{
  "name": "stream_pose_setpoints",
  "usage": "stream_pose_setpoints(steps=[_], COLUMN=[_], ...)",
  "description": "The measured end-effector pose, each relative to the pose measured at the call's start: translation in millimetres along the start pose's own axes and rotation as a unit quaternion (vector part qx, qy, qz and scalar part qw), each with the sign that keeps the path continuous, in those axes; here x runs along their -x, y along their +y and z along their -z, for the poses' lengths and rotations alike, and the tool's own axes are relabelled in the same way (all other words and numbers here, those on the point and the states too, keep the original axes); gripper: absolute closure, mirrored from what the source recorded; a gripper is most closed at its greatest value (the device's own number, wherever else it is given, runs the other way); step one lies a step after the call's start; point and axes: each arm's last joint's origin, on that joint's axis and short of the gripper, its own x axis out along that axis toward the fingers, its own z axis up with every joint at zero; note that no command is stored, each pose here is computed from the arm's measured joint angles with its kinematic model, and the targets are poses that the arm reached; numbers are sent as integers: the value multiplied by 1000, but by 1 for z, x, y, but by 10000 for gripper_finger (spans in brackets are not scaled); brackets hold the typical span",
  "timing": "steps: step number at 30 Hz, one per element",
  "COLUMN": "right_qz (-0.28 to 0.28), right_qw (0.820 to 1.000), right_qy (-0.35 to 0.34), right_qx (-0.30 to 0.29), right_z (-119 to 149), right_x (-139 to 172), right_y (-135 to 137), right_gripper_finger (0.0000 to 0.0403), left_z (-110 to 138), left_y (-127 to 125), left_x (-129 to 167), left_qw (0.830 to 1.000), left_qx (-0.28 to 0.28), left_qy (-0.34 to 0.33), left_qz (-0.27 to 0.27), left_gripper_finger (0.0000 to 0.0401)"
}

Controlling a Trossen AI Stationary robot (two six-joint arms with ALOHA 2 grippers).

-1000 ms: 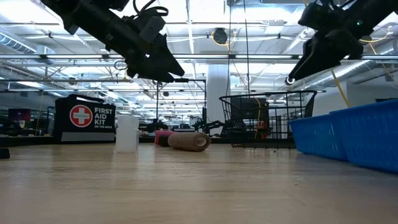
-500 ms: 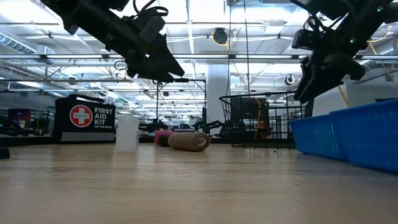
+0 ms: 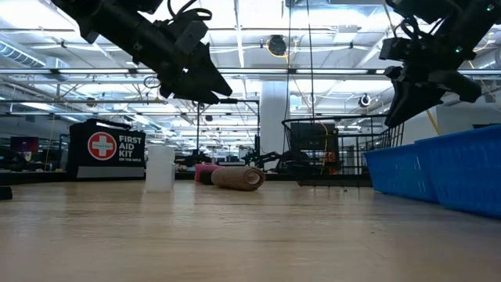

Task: Pick & Place Medicine items
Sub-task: Adjust the wire basket

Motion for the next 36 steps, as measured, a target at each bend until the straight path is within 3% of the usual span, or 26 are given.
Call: stream_pose_setpoints(steps=[5, 10, 15, 20, 24, 30, 36], right_qz=[-10, -14, 2, -11, -22, -41, -83], right_qw=[1000, 1000, 999, 989, 984, 991, 996], right_qy=[-11, -12, -1, 13, 36, 22, -11], right_qx=[20, 23, -43, -144, -173, -125, -12], right_z=[0, 0, 0, 2, 7, 4, -1], right_x=[3, 3, 4, 5, 6, 6, 5], right_y=[0, 0, -3, -2, -1, -1, 2], right_gripper_finger=[364, 376, 394, 382, 385, 392, 389], left_z=[0, 0, 0, 0, 0, 0, 0], left_y=[0, 0, 0, 0, 0, 0, 0], left_x=[0, 0, 0, 0, 0, 0, 0], left_qw=[1000, 1000, 1000, 1000, 1000, 1000, 1000], left_qx=[1, 3, 3, 3, 2, 2, 3], left_qy=[0, 0, 0, 0, 0, 0, 0], left_qz=[0, 0, 0, 0, 0, 0, 0], left_gripper_finger=[132, 132, 132, 132, 132, 132, 132])
